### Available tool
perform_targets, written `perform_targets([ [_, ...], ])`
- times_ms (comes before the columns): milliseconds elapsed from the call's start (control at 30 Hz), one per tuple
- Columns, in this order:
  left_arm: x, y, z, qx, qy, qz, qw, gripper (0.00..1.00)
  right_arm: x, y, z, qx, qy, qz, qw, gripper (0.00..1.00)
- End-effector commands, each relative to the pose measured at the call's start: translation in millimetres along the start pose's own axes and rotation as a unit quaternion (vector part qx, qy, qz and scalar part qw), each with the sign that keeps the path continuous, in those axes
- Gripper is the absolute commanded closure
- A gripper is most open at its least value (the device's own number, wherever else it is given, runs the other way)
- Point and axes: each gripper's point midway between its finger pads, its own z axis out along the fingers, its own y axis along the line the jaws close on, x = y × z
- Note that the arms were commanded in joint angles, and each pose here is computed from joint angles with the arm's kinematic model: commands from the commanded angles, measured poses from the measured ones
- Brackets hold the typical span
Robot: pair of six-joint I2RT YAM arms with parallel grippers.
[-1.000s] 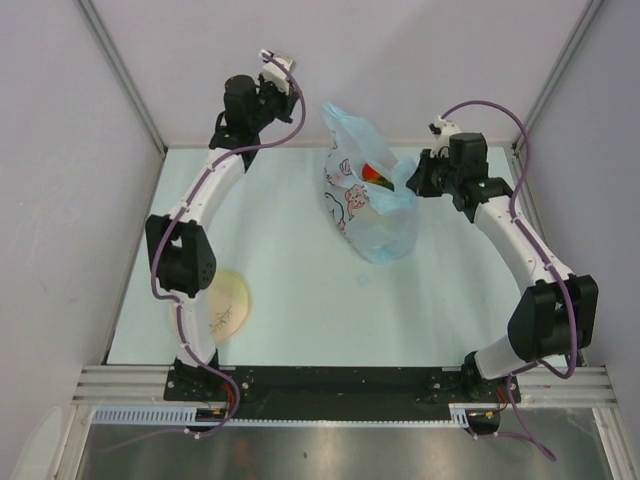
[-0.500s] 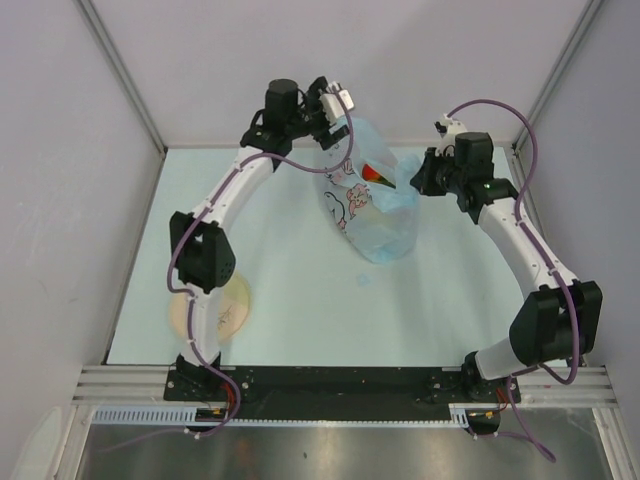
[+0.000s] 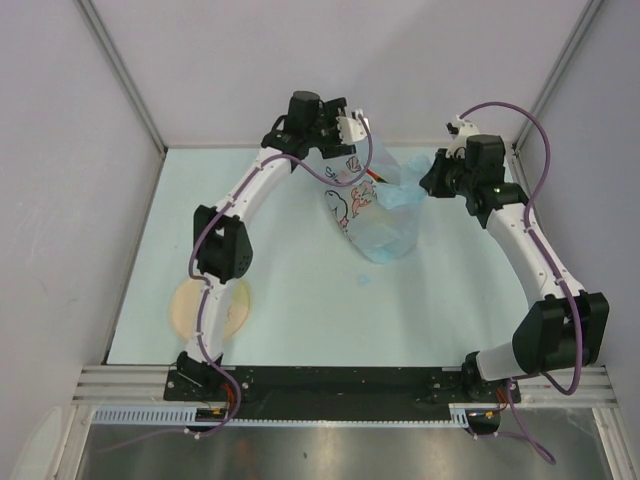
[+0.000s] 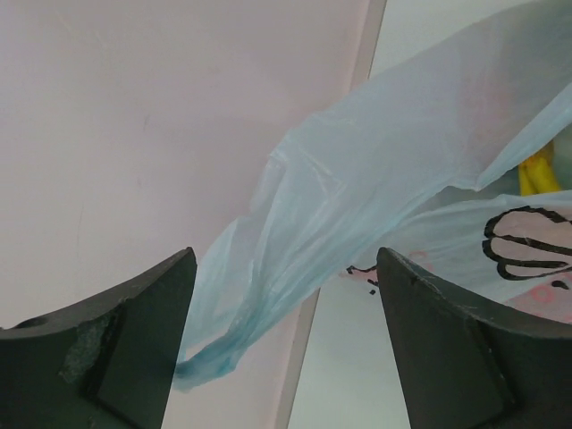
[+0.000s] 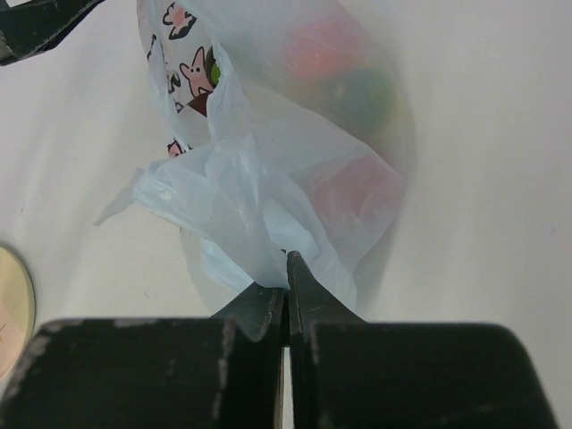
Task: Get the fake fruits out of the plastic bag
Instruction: Adjust the plastic bag at the center of the board.
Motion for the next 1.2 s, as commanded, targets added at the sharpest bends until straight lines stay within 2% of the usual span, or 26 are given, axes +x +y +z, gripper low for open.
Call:
perform_targets([
  [0,-2.8,29.4,-13.8,-0.048,0.019,0.036,0.998,0.17,-8.4,1.2,-5.0,-0.003,-0.018,-0.007,1.0,1.0],
  [100,11.4,39.5,-10.9,-0.072,0.053,0.044,0.995,0.37,-9.3,0.9,-3.1,-0.004,-0.019,-0.006,1.0,1.0],
  [133,14.7,43.0,-12.0,-0.079,0.061,0.048,0.994,0.5,-9.8,0.3,-3.1,-0.003,-0.02,-0.007,1.0,1.0],
  [200,21.0,47.9,-15.3,-0.091,0.074,0.048,0.992,0.69,-11.4,-0.5,-2.3,-0.001,-0.023,-0.009,1.0,1.0],
  [233,19.6,55.2,-20.9,-0.104,0.074,0.041,0.991,0.94,-13.5,-0.2,-1.8,-0.002,-0.027,-0.01,1.0,1.0],
  [267,21.6,58.5,-23.4,-0.115,0.076,0.03,0.99,1.0,-18.2,-1.0,-1.4,-0.001,-0.034,-0.016,0.999,1.0],
  [333,13.5,80.8,-36.4,-0.155,0.053,-0.013,0.986,1.0,-30.3,-4.4,9.2,0.004,-0.05,-0.03,0.998,1.0],
  [367,2.7,96.8,-44.5,-0.176,0.036,-0.026,0.983,1.0,-52.9,-2.0,9.5,0.003,-0.073,-0.047,0.996,1.0],
  [433,-2.0,112.5,-53.3,-0.194,0.018,-0.068,0.978,1.0,-69.7,-10.3,35.5,0.012,-0.082,-0.055,0.995,1.0],
  [467,-17.8,129.6,-64.8,-0.215,-0.001,-0.073,0.974,1.0,-104.9,-4.1,36.1,0.008,-0.115,-0.065,0.991,1.0],
  [533,-35.6,150.3,-84.5,-0.244,-0.033,-0.095,0.964,1.0,-130.6,-7.7,61.9,0.01,-0.131,-0.066,0.989,1.0],
  [567,-48.8,164.2,-95.3,-0.267,-0.059,-0.097,0.957,1.0,-184.0,4.8,46.1,0.005,-0.191,-0.075,0.979,1.0],
  [633,-64.6,179.6,-112.7,-0.292,-0.09,-0.118,0.945,1.0,-206.0,3.7,64.0,0.005,-0.209,-0.075,0.975,1.0],
  [667,-83.7,194.1,-131.8,-0.315,-0.117,-0.12,0.934,1.0,-243.7,16.1,44.0,0.0,-0.257,-0.085,0.963,1.0],
  [767,-121.5,209.9,-171.6,-0.332,-0.17,-0.151,0.915,1.0,-267.9,22.9,30.4,0.0,-0.294,-0.093,0.951,1.0],
  [800,-129.4,210.7,-180.7,-0.331,-0.183,-0.17,0.91,1.0,-262.8,22.1,31.4,0.002,-0.288,-0.097,0.953,1.0],
  [833,-128.2,205.7,-181.5,-0.324,-0.181,-0.185,0.91,1.0,-266.0,28.5,12.6,0.001,-0.296,-0.102,0.95,1.0],
  [867,-146.4,208.9,-207.3,-0.329,-0.197,-0.193,0.903,1.0,-262.3,27.9,7.0,0.003,-0.294,-0.103,0.95,1.0],
  [900,-149.0,203.5,-212.0,-0.32,-0.202,-0.218,0.9,1.0,-231.6,15.2,22.7,0.012,-0.257,-0.103,0.961,1.0],
  [967,-138.4,173.5,-204.0,-0.274,-0.183,-0.254,0.91,1.0,-214.1,17.1,1.7,0.015,-0.249,-0.112,0.962,1.0],
  [1000,-152.9,166.8,-226.2,-0.265,-0.196,-0.272,0.904,1.0,-201.1,12.9,-1.0,0.02,-0.238,-0.113,0.965,1.0],
  [1033,-136.1,137.8,-209.4,-0.226,-0.172,-0.299,0.911,1.0,-157.0,-4.4,15.2,0.031,-0.19,-0.108,0.975,1.0],
  [1067,-129.1,114.9,-205.1,-0.194,-0.153,-0.322,0.914,1.0,-155.1,-0.4,-6.7,0.032,-0.203,-0.112,0.972,1.0],
  [1100,-141.7,102.2,-223.5,-0.178,-0.16,-0.339,0.91,1.0,-139.6,-5.1,-8.4,0.038,-0.19,-0.108,0.975,1.0],
  [1133,-118.4,61.0,-205.4,-0.135,-0.123,-0.368,0.912,1.0,-102.4,-18.0,0.4,0.047,-0.15,-0.099,0.983,1.0],
  [1167,-114.5,36.7,-206.7,-0.109,-0.112,-0.381,0.911,1.0,-84.1,-21.6,-2.9,0.053,-0.128,-0.094,0.986,1.0],
])
